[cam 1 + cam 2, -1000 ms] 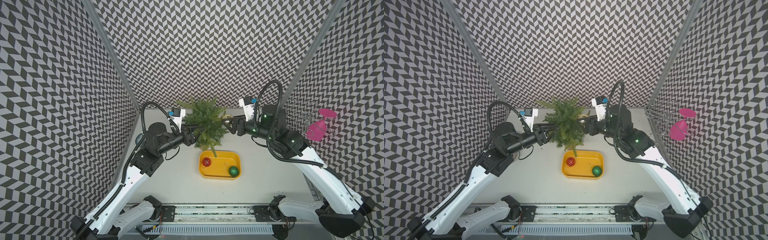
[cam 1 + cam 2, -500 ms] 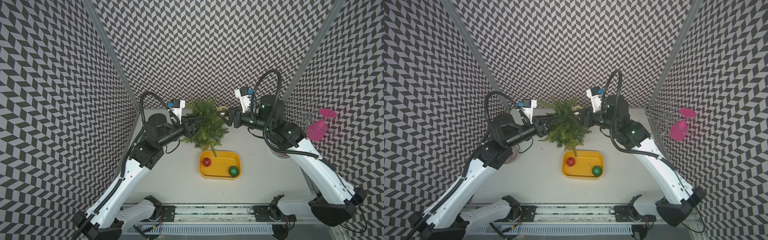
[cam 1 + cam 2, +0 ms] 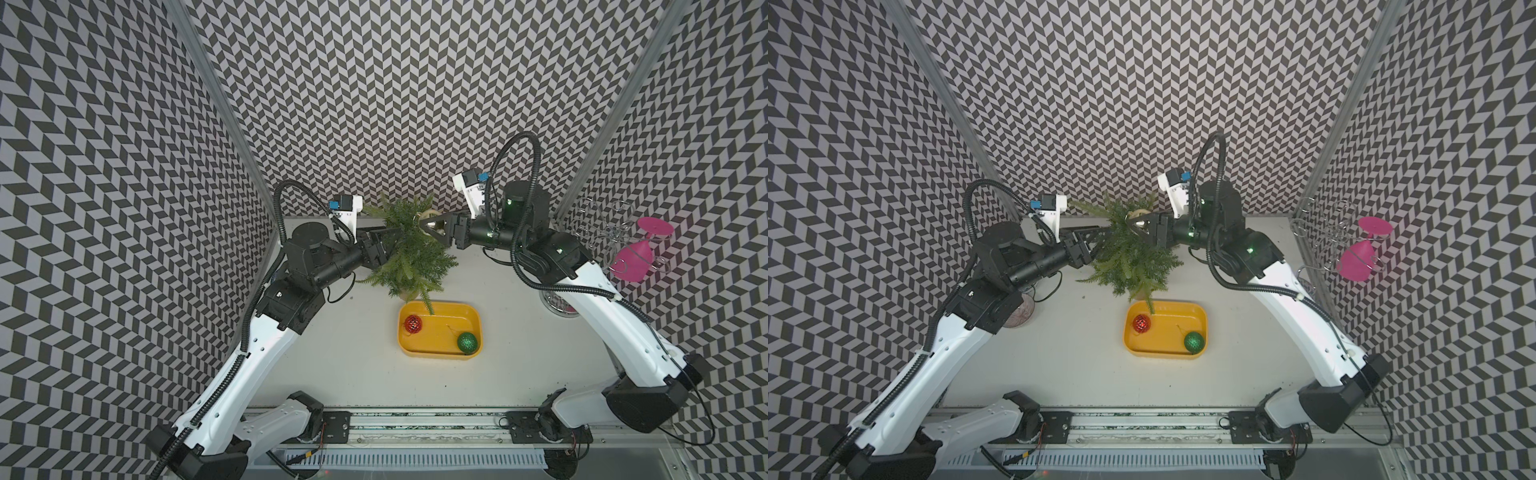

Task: Decorate the small christmas tree with ornaments
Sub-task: Hang an ornament on the christmas tree.

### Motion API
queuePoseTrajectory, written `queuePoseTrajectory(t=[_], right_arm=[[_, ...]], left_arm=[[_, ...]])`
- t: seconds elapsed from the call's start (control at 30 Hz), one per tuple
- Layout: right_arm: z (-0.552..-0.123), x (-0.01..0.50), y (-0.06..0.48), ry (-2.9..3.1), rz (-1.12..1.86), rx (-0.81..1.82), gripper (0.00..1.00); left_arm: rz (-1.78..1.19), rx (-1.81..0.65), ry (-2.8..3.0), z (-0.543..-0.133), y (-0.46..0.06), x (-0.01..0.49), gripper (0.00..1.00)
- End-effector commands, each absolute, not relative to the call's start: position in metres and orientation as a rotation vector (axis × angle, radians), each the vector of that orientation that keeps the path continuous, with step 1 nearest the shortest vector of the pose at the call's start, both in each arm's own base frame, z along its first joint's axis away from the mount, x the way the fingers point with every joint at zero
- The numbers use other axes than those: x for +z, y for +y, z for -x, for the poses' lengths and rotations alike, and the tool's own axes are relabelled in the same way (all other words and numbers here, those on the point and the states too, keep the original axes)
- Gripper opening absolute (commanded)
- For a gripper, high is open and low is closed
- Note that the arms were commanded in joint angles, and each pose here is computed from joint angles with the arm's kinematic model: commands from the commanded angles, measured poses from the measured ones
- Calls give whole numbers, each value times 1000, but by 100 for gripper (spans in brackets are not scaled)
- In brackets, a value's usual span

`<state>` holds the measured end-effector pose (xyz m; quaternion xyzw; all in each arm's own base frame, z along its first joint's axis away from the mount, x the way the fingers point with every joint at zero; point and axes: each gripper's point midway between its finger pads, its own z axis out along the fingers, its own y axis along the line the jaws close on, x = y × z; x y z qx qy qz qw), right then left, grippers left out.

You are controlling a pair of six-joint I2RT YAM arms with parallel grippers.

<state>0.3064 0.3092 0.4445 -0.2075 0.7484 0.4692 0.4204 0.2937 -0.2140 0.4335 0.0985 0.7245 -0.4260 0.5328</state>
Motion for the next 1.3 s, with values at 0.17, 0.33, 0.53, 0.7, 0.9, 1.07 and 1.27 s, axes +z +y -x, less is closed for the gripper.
queuePoseTrajectory(t=[0.17, 0.33, 0.53, 0.7, 0.9, 1.07, 1.27], right_arm=[[-316, 464, 316, 1820, 513, 1187, 61], [-329, 459, 315, 1851, 477, 1157, 61], [-335, 456, 314, 1872, 455, 1149, 61], [-334, 455, 311, 1876, 449, 1146, 61], [-337, 450, 307, 1893, 435, 1143, 61], [-331, 450, 305, 1888, 453, 1153, 61], [-324, 444, 303, 1893, 473, 1159, 61]], left_arm=[[-218, -1024, 1724, -295, -206, 431, 58], [-215, -1024, 1729, -297, -204, 429, 58], [-211, -1026, 1729, -299, -202, 428, 58], [-207, -1028, 1730, -300, -201, 427, 58], [-203, -1034, 1730, -301, -200, 426, 58], [-198, -1038, 1735, -300, -200, 424, 58], [-193, -1042, 1736, -300, -200, 423, 58]])
